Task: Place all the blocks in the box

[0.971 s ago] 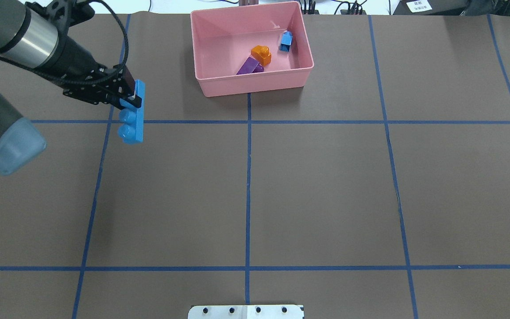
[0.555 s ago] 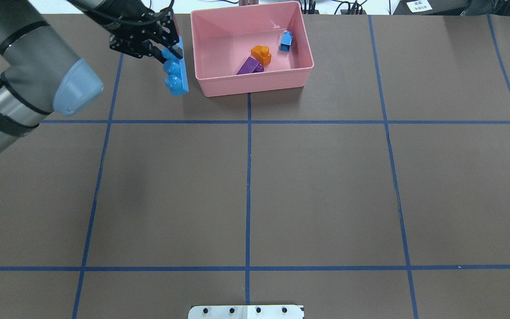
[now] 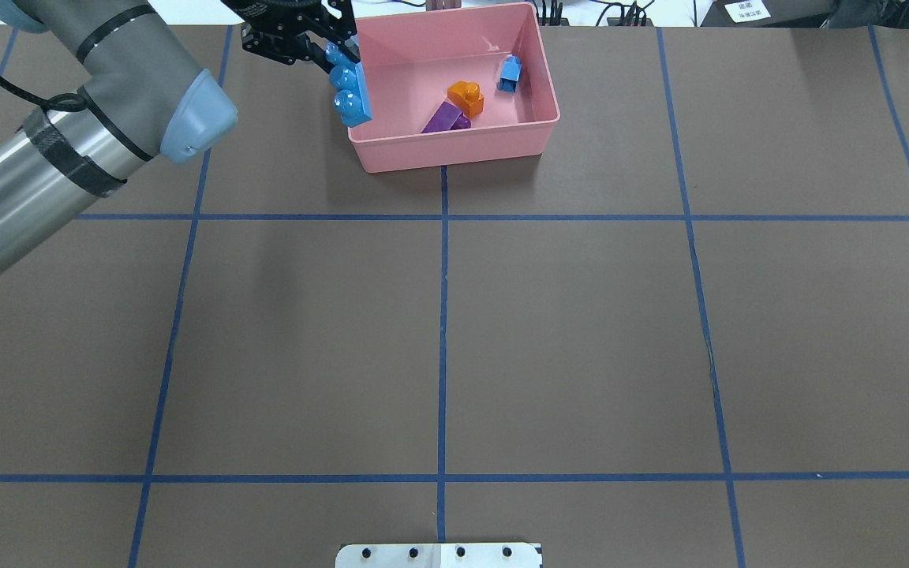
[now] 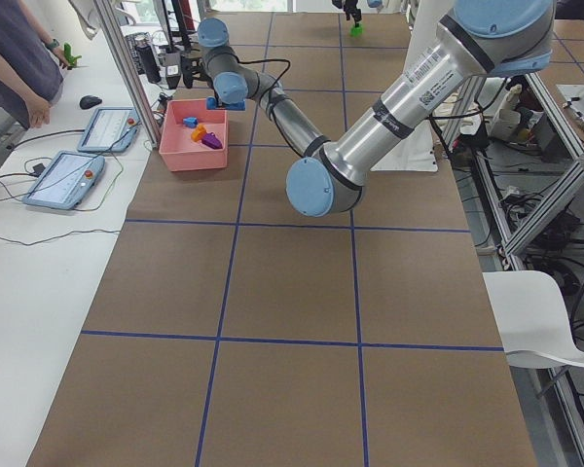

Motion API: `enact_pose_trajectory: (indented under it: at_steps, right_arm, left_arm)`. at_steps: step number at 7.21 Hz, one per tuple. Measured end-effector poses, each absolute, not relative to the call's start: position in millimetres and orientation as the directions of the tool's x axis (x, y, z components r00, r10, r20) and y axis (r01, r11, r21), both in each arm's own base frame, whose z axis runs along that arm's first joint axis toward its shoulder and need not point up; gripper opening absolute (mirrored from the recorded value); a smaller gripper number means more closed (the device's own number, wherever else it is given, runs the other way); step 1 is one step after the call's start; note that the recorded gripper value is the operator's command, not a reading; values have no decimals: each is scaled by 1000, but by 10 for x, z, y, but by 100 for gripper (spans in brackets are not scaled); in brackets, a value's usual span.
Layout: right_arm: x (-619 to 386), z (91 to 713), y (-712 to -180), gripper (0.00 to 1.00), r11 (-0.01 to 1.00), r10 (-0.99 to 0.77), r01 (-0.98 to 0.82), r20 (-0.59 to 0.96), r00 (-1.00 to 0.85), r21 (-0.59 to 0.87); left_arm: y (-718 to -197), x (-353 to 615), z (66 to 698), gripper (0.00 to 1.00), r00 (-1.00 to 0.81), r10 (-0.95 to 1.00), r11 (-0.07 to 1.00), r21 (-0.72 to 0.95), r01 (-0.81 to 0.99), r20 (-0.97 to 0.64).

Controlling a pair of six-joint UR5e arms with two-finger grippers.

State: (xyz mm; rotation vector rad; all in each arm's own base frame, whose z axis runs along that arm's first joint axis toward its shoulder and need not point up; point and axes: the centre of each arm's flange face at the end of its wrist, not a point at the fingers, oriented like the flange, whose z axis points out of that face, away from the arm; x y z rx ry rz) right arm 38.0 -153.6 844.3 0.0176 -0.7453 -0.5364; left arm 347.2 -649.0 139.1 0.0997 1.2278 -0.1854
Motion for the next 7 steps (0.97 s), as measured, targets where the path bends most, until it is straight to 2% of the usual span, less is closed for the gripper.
enact_pose_trajectory:
  at_steps: [2, 3, 4, 6, 7]
  right_arm:
    - [355, 8448, -1508, 98, 869, -460, 450, 669, 584, 205]
    - [348, 8447, -1504, 93, 870, -457, 448, 675, 579, 206]
    - [343, 8443, -1511, 81, 870, -457, 447, 678, 576, 207]
    - [334, 8436, -1527, 78, 871, -456, 444, 682, 571, 210]
    - [329, 8430, -1545, 71, 871, -457, 443, 683, 570, 213]
  left_arm:
    - [-6523, 3498, 1418, 0, 325, -86, 979, -19, 203, -942]
    - [-6627, 3548, 1474, 0, 331, -86, 971, -5, 239, -940]
    - [-6818, 3647, 1560, 0, 330, -88, 958, 11, 286, -940]
    - [-7149, 3977, 1674, 0, 325, -95, 937, 25, 349, -941]
    - [-7182, 4283, 1647, 0, 332, -100, 925, 35, 378, -938]
